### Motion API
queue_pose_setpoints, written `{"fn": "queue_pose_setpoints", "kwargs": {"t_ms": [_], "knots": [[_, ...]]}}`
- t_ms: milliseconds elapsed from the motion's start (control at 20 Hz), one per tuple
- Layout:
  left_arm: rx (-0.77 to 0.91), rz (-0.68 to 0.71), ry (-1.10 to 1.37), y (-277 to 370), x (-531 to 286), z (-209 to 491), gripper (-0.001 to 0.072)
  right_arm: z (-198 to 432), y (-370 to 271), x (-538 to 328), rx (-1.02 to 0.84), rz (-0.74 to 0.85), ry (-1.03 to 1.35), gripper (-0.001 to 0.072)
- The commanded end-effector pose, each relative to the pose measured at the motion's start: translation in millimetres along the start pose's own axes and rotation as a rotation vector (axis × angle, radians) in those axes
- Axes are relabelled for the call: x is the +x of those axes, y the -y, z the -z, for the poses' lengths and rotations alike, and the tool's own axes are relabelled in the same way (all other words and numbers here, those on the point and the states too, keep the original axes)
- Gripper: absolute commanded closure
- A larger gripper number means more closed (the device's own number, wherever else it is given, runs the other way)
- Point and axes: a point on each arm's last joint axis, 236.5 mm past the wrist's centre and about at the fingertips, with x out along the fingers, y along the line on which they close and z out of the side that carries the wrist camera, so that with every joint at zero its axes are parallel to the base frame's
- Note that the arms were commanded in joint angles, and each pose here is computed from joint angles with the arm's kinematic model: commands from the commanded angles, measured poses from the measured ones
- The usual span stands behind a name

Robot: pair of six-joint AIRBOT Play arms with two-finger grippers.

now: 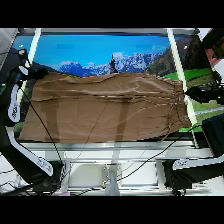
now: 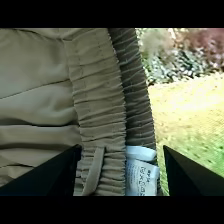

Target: Fold the clothes and pants, and hang the long-sleeved shirts on hangers.

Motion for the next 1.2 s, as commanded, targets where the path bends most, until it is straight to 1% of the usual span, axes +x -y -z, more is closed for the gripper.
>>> {"fn": "queue_pose_setpoints", "kwargs": {"t_ms": [0,100,200,550,1150], "knots": [[-0.015,-0.005,0.008,-1.6,10.6,3.4,0.0696,-1.3,0.3,-0.5,-0.001,0.002,0.005,0.0131],[-0.016,-0.009,0.015,-3.4,15.1,4.6,0.0696,-1.3,0.3,-0.5,-0.001,0.002,0.005,0.0132],[-0.019,-0.010,0.002,-5.2,20.5,11.1,0.0696,-1.3,0.3,-0.5,-0.001,0.002,0.005,0.0167],[-0.026,-0.030,0.050,-14.3,23.6,2.1,0.0696,-0.8,-0.2,-0.5,0.004,0.000,0.002,0.0167],[-0.037,-0.073,0.055,-46.4,17.2,0.4,0.0696,-1.0,-0.6,-0.5,0.019,-0.002,0.003,0.0167]]}}
